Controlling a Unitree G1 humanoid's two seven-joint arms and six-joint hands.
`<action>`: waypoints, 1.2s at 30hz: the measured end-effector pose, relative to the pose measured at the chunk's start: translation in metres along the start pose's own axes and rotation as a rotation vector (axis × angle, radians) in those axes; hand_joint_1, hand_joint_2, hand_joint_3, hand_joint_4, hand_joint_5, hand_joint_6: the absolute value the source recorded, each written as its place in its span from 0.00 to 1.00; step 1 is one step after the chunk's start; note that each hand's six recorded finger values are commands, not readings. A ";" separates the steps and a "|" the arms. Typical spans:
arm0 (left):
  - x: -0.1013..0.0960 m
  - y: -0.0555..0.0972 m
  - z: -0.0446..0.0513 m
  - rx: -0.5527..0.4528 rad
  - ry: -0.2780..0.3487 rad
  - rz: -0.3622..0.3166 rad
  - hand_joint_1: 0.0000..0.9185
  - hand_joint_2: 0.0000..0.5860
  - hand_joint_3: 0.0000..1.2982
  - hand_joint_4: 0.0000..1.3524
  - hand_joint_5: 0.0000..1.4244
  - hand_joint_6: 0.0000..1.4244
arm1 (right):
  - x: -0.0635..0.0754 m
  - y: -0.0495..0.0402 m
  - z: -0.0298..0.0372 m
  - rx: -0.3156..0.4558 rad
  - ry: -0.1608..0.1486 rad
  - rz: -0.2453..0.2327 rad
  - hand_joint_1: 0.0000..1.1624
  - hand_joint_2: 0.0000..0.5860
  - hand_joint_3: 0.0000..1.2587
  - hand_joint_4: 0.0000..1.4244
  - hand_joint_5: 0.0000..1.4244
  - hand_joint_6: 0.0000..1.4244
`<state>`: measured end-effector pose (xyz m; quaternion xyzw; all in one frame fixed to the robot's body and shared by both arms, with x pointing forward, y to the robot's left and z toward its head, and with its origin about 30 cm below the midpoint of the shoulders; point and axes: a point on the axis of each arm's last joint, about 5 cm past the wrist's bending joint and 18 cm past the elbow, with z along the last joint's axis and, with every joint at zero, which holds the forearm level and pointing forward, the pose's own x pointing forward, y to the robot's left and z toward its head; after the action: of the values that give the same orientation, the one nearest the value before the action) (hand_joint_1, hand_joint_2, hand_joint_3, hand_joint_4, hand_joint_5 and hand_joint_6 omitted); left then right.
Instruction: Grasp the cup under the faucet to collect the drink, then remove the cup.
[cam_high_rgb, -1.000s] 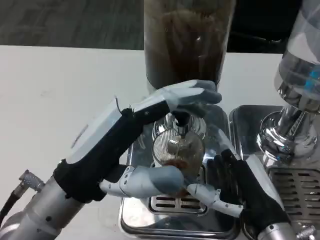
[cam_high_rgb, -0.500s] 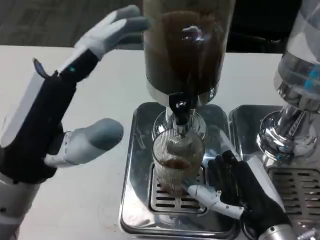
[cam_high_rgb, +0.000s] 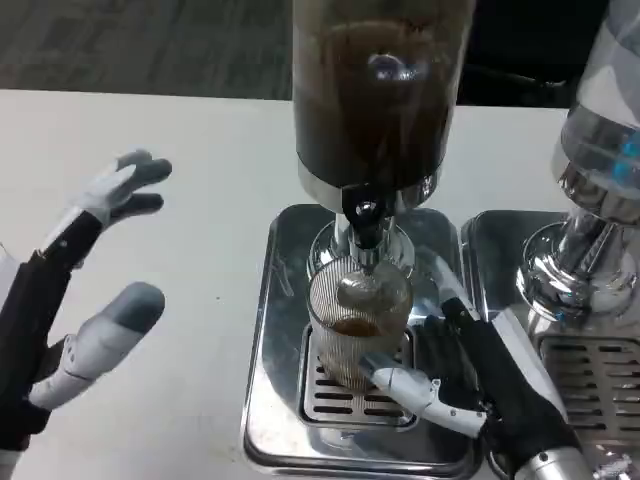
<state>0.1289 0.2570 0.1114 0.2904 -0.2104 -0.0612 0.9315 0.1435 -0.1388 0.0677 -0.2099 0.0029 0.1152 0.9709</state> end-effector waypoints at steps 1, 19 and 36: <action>-0.004 -0.002 -0.0042 0.013 0.036 -0.019 0.00 0.22 0.13 0.01 0.12 0.06 | 0.000 0.0003 0.0003 0.002 -0.001 0.000 0.55 0.36 0.00 0.00 0.00 0.00; -0.037 -0.029 -0.0393 -0.009 0.285 -0.180 0.00 0.22 0.16 0.01 0.13 0.05 | 0.011 0.0054 0.0031 0.021 -0.036 0.046 0.55 0.36 0.00 0.00 0.00 0.00; -0.042 -0.034 -0.0424 -0.021 0.302 -0.181 0.00 0.22 0.17 0.03 0.14 0.06 | 0.023 0.0089 -0.0019 0.063 -0.046 0.086 0.61 0.34 0.00 0.00 0.00 0.00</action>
<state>0.1096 0.2606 0.0457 0.3043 -0.0404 -0.1028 0.9461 0.1642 -0.1265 0.0612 -0.1763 -0.0068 0.1615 0.9710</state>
